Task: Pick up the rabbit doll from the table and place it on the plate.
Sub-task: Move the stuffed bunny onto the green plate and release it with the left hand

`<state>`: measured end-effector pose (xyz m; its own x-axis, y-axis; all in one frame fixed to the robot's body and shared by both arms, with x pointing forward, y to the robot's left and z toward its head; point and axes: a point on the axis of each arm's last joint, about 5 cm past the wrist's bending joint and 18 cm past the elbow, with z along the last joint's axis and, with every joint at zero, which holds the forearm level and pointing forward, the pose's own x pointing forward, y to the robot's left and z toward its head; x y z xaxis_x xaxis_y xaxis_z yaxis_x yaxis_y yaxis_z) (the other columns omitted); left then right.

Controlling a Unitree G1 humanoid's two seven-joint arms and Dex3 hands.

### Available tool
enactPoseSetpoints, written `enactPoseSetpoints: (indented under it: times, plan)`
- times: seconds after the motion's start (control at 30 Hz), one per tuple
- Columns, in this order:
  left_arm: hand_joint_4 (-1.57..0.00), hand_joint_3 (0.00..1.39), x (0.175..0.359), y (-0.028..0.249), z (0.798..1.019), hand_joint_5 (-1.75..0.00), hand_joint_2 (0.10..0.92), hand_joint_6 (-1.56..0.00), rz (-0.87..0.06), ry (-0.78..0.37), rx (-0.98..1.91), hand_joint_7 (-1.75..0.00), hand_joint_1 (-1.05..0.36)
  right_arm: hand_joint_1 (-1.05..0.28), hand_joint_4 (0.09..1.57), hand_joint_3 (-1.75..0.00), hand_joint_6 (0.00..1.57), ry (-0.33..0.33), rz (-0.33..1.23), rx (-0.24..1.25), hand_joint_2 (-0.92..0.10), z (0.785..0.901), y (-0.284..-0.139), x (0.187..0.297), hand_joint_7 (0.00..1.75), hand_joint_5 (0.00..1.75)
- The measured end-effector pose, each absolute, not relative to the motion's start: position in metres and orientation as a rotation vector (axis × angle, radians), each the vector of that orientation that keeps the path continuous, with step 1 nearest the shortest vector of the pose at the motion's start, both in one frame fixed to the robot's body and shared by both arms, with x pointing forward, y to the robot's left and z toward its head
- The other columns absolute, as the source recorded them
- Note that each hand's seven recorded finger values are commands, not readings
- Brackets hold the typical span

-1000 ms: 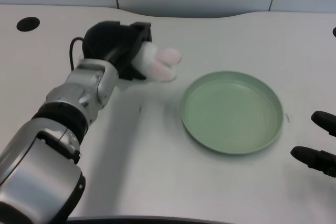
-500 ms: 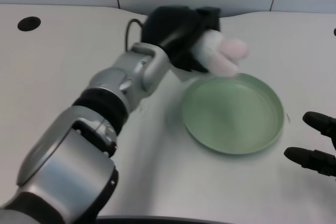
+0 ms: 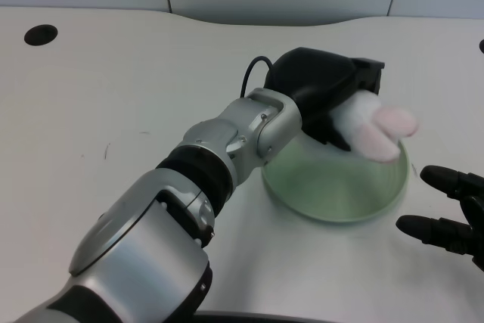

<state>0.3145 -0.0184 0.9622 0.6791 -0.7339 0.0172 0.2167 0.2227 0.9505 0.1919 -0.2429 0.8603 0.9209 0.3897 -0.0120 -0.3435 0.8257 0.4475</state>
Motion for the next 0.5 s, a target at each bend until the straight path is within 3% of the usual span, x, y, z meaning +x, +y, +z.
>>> enactPoseSetpoints:
  times: [0.33,0.37,0.4,0.43,0.47,0.5]
  plan:
    - [-0.84,0.05,0.312,-0.012,0.949,-1.75,0.915,-0.61,-0.748,-0.483,1.226,-1.75,-0.08,-0.37,0.95,-0.19,0.83,0.092,0.390,0.443,-0.92,0.860,-0.243,0.191,0.01,0.01]
    - [-0.73,0.04,0.312,-0.012,0.948,-1.72,0.891,-0.55,-0.757,-0.480,1.235,-1.68,-0.18,-0.37,0.95,-0.19,0.83,0.092,0.389,0.443,-0.92,0.860,-0.243,0.191,0.01,0.00]
    - [-0.62,0.01,0.312,-0.012,0.948,-1.61,0.867,-0.53,-0.771,-0.473,1.247,-1.49,-0.31,-0.36,0.94,-0.20,0.83,0.092,0.389,0.444,-0.92,0.860,-0.242,0.191,0.01,0.00]
    - [-0.62,0.01,0.311,-0.012,0.947,-1.61,0.867,-0.53,-0.790,-0.461,1.265,-1.49,-0.31,-0.36,0.94,-0.20,0.83,0.093,0.388,0.445,-0.92,0.859,-0.242,0.190,0.01,0.00]
    - [-0.51,0.01,0.312,-0.012,0.947,-1.18,0.875,-0.53,-0.805,-0.449,1.273,-1.02,-0.41,-0.36,0.93,-0.20,0.83,0.093,0.388,0.446,-0.92,0.859,-0.242,0.190,0.01,0.00]
    - [-0.48,0.00,0.312,-0.011,0.947,-0.93,0.878,-0.55,-0.827,-0.430,1.284,-0.71,-0.47,-0.36,0.92,-0.20,0.83,0.089,0.388,0.445,-0.92,0.859,-0.242,0.190,0.01,0.00]
